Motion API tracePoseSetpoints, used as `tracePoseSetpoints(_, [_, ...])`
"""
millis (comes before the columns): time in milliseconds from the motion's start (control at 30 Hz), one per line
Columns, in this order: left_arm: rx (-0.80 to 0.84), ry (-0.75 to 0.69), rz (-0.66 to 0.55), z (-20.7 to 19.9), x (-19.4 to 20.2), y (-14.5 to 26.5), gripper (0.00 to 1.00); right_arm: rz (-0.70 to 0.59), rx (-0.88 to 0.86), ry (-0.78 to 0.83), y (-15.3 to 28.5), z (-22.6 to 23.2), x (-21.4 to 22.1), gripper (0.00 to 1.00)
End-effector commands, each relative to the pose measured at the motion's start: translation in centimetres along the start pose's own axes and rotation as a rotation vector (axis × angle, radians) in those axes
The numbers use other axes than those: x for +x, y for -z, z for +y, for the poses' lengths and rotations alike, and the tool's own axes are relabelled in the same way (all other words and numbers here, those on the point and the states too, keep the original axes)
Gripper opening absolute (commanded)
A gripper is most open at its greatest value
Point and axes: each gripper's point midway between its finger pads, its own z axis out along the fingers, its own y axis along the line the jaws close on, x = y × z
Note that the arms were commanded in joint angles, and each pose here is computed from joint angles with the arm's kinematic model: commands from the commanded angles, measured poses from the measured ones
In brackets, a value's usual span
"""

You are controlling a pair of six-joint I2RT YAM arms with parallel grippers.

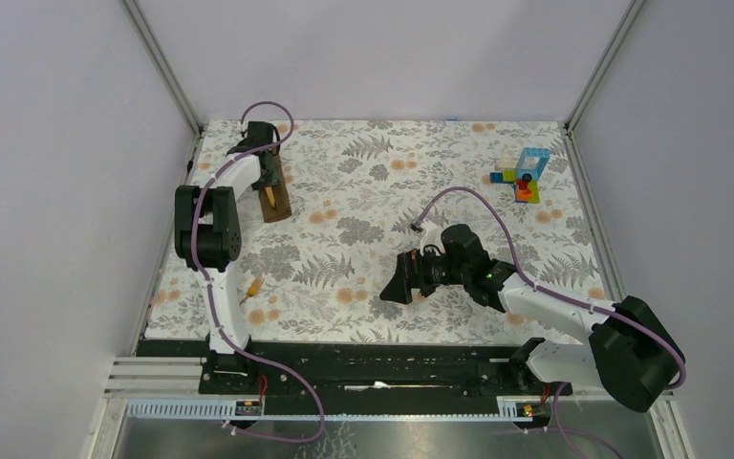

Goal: Fold the napkin into a case and place the utensils inside
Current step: Insert the knife at the center of the board.

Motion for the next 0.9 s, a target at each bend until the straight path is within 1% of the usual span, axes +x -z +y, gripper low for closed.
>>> tracePoseSetpoints(0, [0.009,0.045,-0.07,-0.1,-2.1,1.4,0.37,-0.024,0.003,0.016,0.2,0.1,-0.9,1.0])
tracePoseSetpoints(100, [0.005,0.068,-0.046,0.3,-1.1,2.2,0.43,-0.024,-0.003,0.021,0.2,0.3,-1.0,1.0])
tracePoseSetpoints(200, [0.005,0.073,-0.02,0.3,0.4,2.7,0.44,-0.024,-0.002,0.021,0.2,0.3,-1.0,1.0])
tracePoseSetpoints(333, [0.004,0.071,0.001,0.4,2.5,3.0,0.41,-0.026,0.001,0.019,0.3,0.2,-0.9,1.0])
tracePoseSetpoints(433, [0.002,0.073,0.014,0.5,3.7,2.6,0.32,-0.027,0.0,0.017,0.3,0.2,-0.9,1.0])
tracePoseSetpoints(500, [-0.001,0.073,0.017,0.5,4.0,2.7,0.28,-0.025,0.001,0.017,0.3,0.2,-0.7,1.0])
tracePoseSetpoints(567, [0.0,0.072,0.012,0.3,4.0,2.9,0.28,-0.022,0.003,0.013,0.3,0.1,-0.6,1.0])
tracePoseSetpoints(633, [0.007,0.078,0.008,0.1,3.9,3.3,0.33,-0.026,0.001,0.013,0.3,0.2,-0.7,1.0])
tracePoseSetpoints(667, [0.006,0.083,0.005,0.1,3.8,3.5,0.34,-0.026,0.0,0.015,0.3,0.2,-0.7,1.0])
tracePoseSetpoints(800, [-0.002,0.089,0.013,0.3,4.1,3.6,0.31,-0.025,-0.002,0.012,0.3,0.2,-0.6,1.0])
tracePoseSetpoints(867, [0.0,0.098,0.013,0.3,4.3,3.8,0.34,-0.023,-0.003,0.011,0.3,0.1,-0.6,1.0])
